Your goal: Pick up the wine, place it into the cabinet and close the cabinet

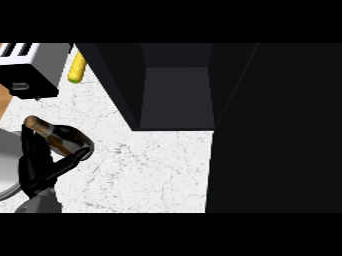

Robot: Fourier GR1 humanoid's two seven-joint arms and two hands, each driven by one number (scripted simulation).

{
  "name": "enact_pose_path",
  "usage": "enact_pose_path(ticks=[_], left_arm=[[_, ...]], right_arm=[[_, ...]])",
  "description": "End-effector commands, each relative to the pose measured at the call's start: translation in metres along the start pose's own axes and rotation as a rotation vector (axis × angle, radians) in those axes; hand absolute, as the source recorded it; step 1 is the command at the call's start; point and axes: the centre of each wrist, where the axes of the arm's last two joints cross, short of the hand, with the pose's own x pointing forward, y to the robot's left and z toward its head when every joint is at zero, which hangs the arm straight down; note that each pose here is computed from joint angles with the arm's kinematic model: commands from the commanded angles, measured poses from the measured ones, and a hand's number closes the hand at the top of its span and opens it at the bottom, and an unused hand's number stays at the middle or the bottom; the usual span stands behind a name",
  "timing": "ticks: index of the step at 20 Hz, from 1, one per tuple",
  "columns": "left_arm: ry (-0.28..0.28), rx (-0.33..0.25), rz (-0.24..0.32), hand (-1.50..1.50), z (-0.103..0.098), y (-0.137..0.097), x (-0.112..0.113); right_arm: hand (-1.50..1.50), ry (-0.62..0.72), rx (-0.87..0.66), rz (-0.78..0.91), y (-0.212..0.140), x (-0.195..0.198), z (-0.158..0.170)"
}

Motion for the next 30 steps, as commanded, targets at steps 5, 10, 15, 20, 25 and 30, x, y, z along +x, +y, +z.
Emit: enact_pose_path(ticks=[5, 10, 15, 20, 25, 30], left_arm=[[0.015, -0.004, 0.022, -1.50, -0.004, -0.003, -0.028], [0.021, -0.021, 0.053, -1.50, -0.010, 0.004, -0.023], [0.005, -0.018, 0.084, -1.50, -0.009, 0.013, -0.035], [0.013, -0.104, 0.152, 1.50, -0.022, -0.013, -0.034], [-0.005, -0.178, 0.068, 1.50, -0.031, -0.005, -0.029], [-0.060, -0.332, -0.062, 1.50, -0.013, -0.007, -0.031]], right_arm=[[-1.50, -0.062, 0.044, -0.065, 0.010, 0.026, 0.028], [-1.50, -0.056, 0.045, -0.047, 0.004, 0.027, 0.017], [-1.50, -0.046, 0.044, -0.060, 0.013, 0.032, 0.008], [-1.50, -0.047, 0.060, -0.073, 0.009, 0.026, 0.021], [-1.50, -0.053, 0.038, -0.058, 0.007, 0.021, 0.005], [-1.50, -0.043, 0.039, -0.046, -0.004, 0.004, 0.013]])
